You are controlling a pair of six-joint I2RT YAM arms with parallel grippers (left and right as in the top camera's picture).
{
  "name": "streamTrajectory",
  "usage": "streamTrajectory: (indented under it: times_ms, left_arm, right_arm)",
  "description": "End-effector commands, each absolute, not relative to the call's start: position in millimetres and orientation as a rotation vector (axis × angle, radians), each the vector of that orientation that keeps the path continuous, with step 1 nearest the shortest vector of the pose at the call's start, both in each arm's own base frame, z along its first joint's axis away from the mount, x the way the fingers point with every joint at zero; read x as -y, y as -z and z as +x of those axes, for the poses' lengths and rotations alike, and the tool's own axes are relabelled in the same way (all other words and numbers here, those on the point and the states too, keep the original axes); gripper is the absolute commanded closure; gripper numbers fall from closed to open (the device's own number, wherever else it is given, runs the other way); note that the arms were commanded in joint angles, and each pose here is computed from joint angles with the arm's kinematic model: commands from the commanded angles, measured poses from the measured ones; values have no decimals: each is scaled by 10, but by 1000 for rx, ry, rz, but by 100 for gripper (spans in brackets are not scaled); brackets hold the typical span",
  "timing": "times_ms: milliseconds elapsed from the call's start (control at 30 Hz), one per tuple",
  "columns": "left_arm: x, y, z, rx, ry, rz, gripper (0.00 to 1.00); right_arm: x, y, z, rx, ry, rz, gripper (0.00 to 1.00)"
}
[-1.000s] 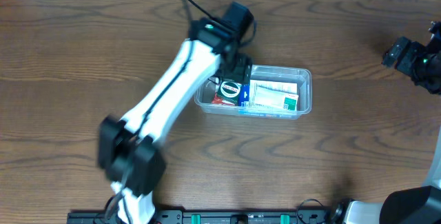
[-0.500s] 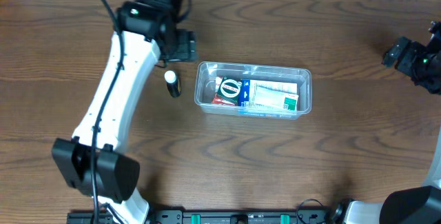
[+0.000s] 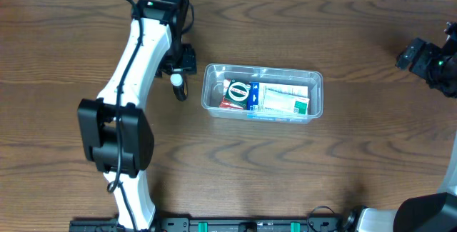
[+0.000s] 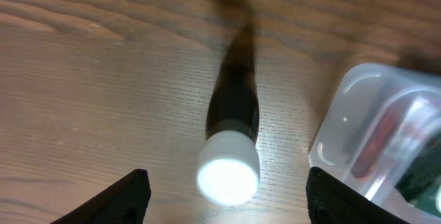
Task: Pack container
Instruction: 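Grasp the white-capped dark bottle with the left gripper and lift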
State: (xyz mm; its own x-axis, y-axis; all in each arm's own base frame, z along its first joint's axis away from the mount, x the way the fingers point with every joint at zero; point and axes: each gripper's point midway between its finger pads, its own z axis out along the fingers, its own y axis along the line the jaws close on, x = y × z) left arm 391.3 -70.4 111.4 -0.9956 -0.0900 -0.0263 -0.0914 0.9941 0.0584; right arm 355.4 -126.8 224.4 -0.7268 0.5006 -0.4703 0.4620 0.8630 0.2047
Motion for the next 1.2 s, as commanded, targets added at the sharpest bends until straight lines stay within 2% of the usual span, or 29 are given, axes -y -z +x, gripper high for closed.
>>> streamTrajectory:
  times_ms: [0, 233, 667, 800, 1167]
  left_arm:
    - [732, -994, 3868, -3161, -72, -134, 30]
    - [736, -941, 3868, -3170, -74, -183, 41]
    - [719, -764, 3767, -3203, -91, -231, 42]
    - [722, -762, 3788, -3195, -87, -237, 59]
    - [728, -762, 3815, -3184, -82, -235, 85]
  right_arm:
    - [1270, -2266, 3549, -2501, -102, 713, 1]
    - [1270, -2266, 3549, -2501, -102, 713, 1]
    - [1270, -2266, 3549, -2501, -101, 713, 1]
    - [1270, -2267, 3550, -2501, -102, 713, 1]
    - [1271, -2267, 3549, -2501, -101, 713, 1]
